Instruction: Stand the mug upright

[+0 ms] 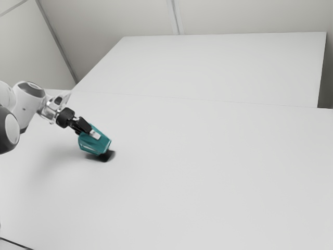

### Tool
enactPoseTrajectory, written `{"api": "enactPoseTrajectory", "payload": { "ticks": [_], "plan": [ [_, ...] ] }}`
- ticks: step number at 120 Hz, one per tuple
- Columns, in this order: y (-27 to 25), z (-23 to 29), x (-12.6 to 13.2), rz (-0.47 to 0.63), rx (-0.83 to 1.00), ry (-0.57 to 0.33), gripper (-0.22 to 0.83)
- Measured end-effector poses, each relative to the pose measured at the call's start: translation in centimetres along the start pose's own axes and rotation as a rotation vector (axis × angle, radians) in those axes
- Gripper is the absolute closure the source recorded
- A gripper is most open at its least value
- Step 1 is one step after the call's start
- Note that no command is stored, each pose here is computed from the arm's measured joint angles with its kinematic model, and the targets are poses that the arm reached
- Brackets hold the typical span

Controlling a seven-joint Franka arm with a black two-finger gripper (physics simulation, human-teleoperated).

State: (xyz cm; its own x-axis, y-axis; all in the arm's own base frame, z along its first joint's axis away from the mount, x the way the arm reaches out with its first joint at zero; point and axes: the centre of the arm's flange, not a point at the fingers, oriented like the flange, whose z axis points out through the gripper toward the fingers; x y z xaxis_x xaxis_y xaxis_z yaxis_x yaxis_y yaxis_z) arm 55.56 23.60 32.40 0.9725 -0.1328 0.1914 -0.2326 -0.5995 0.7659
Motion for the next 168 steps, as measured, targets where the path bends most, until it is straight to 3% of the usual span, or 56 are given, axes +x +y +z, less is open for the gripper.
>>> {"api": "enactPoseTrajectory", "payload": {
  "ticks": [24, 60, 90, 112, 168],
  "plan": [
    [5.4, 0.0, 2.7, 0.084, 0.063, -0.042, 0.78],
    [13.1, 2.4, 5.8, 0.195, 0.356, -0.275, 0.78],
    [15.5, 5.4, 6.8, 0.173, 0.565, -0.385, 0.78],
    [15.7, 7.9, 7.0, 0.126, 0.66, -0.418, 0.78],
    [15.3, 10.3, 7.2, -0.005, 0.741, -0.352, 0.78]
  ]
}}
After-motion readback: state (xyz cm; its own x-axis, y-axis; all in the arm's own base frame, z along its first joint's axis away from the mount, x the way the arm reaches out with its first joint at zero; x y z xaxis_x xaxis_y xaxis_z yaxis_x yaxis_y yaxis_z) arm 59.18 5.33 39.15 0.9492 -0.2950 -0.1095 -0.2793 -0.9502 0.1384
